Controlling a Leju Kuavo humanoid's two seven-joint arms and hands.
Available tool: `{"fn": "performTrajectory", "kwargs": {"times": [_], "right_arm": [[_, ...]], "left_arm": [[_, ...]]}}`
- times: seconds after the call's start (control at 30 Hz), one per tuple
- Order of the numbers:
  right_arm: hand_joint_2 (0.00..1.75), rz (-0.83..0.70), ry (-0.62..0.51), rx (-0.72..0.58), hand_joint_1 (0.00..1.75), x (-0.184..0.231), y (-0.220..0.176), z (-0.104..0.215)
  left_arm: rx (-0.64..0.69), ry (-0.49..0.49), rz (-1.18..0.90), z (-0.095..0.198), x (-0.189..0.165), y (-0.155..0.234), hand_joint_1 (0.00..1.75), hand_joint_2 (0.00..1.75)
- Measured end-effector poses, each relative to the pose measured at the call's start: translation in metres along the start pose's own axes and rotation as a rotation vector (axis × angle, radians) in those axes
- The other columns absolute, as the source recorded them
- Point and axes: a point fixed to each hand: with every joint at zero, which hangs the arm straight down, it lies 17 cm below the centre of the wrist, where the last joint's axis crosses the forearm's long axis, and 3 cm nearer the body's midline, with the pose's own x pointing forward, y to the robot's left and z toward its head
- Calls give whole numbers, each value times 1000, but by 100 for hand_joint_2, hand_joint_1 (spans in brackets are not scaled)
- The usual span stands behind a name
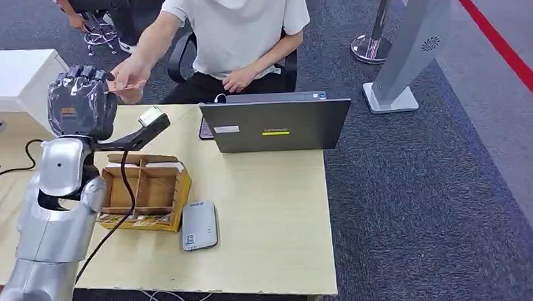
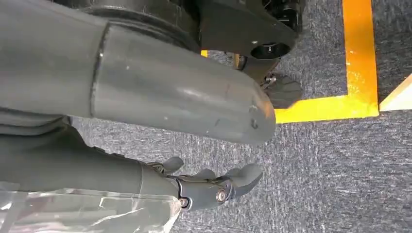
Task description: Pass the card to the sensor for recognition and then transmit it.
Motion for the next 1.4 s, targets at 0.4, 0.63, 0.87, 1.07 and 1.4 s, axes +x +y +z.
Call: {"fn": "performTrajectory", "kwargs": {"times": [0.4,0.63,0.87,1.07,1.4], "right_arm": [[0,3,1,2,0,-1,1,0],[0,10,0,3,0,-1,1,0],[0,-8,19,-25,0,-8,-3,1],[0,-22,38,-46,0,-15,-8,3],[0,-33,48,-67,0,-18,-12,3]], "left_arm": [[-15,-15,-2,-2,5,-5,175,175],[-5,-25,30,0,9,-5,175,175],[8,-201,191,63,76,-12,175,175],[-31,-327,254,142,135,-15,175,175],[-196,-435,258,213,174,-51,175,175]]}}
